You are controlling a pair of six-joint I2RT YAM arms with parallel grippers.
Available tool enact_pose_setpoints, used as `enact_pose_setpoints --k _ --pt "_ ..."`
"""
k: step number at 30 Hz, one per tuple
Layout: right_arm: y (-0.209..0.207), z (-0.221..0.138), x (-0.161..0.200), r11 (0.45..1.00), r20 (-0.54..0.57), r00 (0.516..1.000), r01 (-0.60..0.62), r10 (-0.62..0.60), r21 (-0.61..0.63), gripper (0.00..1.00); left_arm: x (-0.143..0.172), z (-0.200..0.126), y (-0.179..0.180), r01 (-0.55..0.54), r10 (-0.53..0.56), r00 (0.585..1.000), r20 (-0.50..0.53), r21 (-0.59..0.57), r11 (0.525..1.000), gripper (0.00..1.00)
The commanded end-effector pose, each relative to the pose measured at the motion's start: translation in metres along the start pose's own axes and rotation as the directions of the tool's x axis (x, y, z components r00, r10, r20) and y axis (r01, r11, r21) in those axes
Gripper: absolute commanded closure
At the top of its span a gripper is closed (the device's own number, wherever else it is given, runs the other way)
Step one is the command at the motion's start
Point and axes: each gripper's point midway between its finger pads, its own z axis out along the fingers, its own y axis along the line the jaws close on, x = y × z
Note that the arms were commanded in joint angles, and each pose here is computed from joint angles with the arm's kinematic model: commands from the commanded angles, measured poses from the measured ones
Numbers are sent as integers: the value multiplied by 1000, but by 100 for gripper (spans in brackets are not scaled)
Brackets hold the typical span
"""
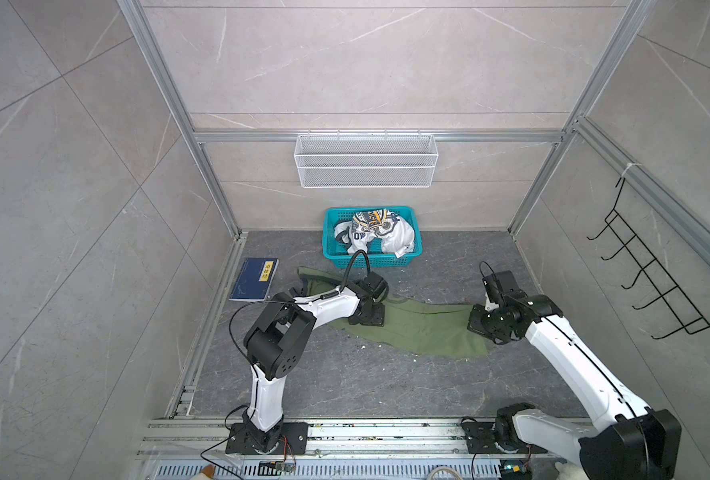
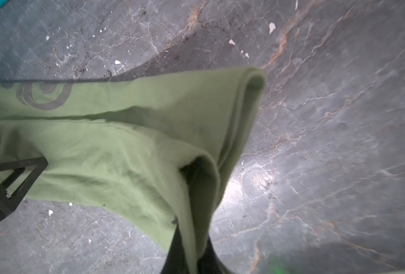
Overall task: Fold and stack tank tops
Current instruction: Fold the tank top at the center of the table.
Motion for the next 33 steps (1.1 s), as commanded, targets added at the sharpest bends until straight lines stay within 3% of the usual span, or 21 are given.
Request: enact_pose_setpoints --k 1,11,19,30,33 --pt "-7 -22 -2 979 -40 992 128 -123 160 100 8 3 -23 31 -30 1000 -2 56 998 33" --pt "76 -25 -9 954 -94 952 296 -290 52 100 17 -10 -35 109 -118 992 50 164 980 34" --pt "156 -7 3 914 -121 906 404 -406 -39 100 11 -45 0 153 -178 960 216 125 980 33" --pt "234 37 18 886 -174 870 447 -462 -122 100 28 -51 41 253 -285 909 304 141 957 33" --pt "245 51 18 891 -192 870 436 -454 -130 100 32 -50 44 248 -280 912 301 143 958 33"
